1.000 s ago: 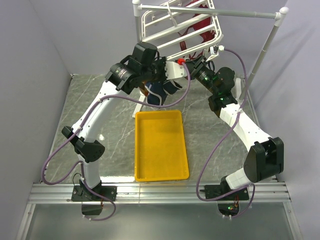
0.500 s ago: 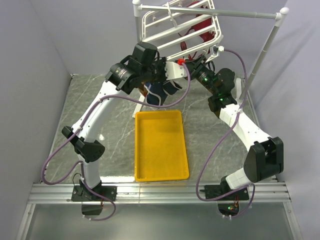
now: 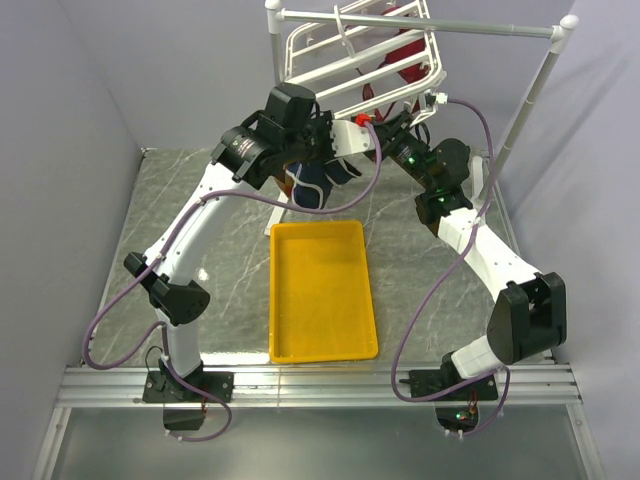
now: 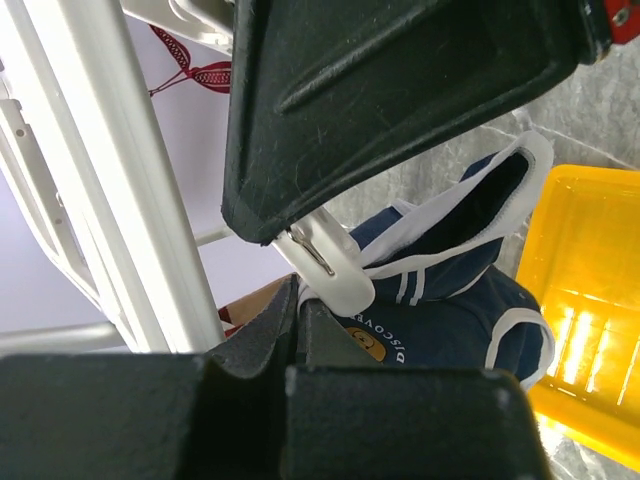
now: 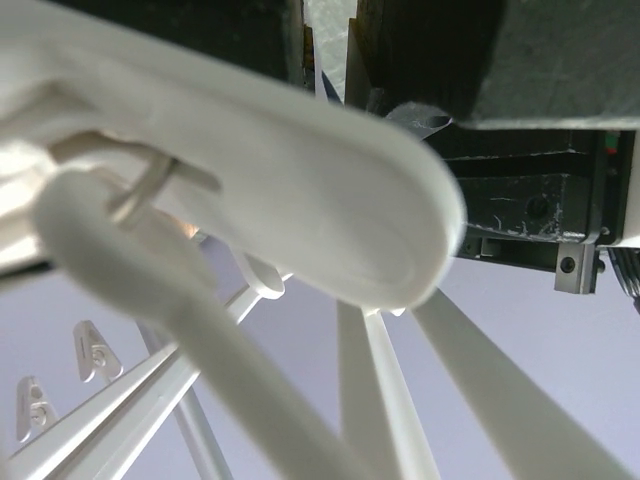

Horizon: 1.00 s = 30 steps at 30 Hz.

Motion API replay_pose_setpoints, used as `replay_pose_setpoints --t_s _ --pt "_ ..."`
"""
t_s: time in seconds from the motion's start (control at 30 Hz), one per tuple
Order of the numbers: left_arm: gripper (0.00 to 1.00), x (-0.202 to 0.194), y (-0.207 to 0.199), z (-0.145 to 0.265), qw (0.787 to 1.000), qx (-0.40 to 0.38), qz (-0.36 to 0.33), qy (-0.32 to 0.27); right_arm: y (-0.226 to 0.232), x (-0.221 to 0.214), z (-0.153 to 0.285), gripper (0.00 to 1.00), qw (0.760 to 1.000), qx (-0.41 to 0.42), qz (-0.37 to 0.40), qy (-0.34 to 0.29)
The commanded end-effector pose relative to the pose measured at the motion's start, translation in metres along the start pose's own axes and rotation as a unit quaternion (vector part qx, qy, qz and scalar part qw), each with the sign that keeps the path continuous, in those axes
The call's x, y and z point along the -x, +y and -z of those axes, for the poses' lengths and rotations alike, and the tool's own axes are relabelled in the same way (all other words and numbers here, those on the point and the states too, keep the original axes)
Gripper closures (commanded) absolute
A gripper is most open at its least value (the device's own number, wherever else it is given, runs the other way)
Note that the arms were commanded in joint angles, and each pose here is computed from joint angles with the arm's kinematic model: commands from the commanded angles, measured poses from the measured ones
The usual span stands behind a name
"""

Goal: Clip the underwear to the hanger

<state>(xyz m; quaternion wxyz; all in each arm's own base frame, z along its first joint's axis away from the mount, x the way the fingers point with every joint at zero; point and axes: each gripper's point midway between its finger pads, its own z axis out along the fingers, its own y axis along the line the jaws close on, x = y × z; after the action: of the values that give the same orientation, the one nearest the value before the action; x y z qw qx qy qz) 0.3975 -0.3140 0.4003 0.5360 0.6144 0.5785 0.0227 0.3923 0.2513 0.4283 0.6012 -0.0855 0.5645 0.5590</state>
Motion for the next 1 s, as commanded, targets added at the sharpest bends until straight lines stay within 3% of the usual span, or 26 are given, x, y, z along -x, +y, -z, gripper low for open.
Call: replay_pose_setpoints --t_s 0.0,0.23,0.5,0.8,0.97 --pt "1.00 0.022 0.007 0.006 0.999 0.009 0.009 -0.043 0.000 -0.002 -0.001 1.00 0.998 0.013 0.059 -0.001" --pt "1.00 0.031 -0.003 0.023 0.997 -0.018 -0.001 -0.075 -0.004 0.000 0.001 1.00 0.996 0.003 0.086 -0.008" --pt "1.00 0.042 0.012 0.032 0.995 0.006 0.014 -0.100 -0.003 -0.004 0.002 1.00 0.995 0.012 0.098 -0.001" --pt "1.00 0.020 0.006 0.013 0.998 0.021 -0.005 -0.053 0.010 -0.007 0.002 1.00 0.997 0.042 0.069 0.007" --pt "1.00 0.032 0.013 0.015 0.997 0.023 0.016 -0.072 0.004 -0.010 0.002 1.00 0.996 0.035 0.083 0.014"
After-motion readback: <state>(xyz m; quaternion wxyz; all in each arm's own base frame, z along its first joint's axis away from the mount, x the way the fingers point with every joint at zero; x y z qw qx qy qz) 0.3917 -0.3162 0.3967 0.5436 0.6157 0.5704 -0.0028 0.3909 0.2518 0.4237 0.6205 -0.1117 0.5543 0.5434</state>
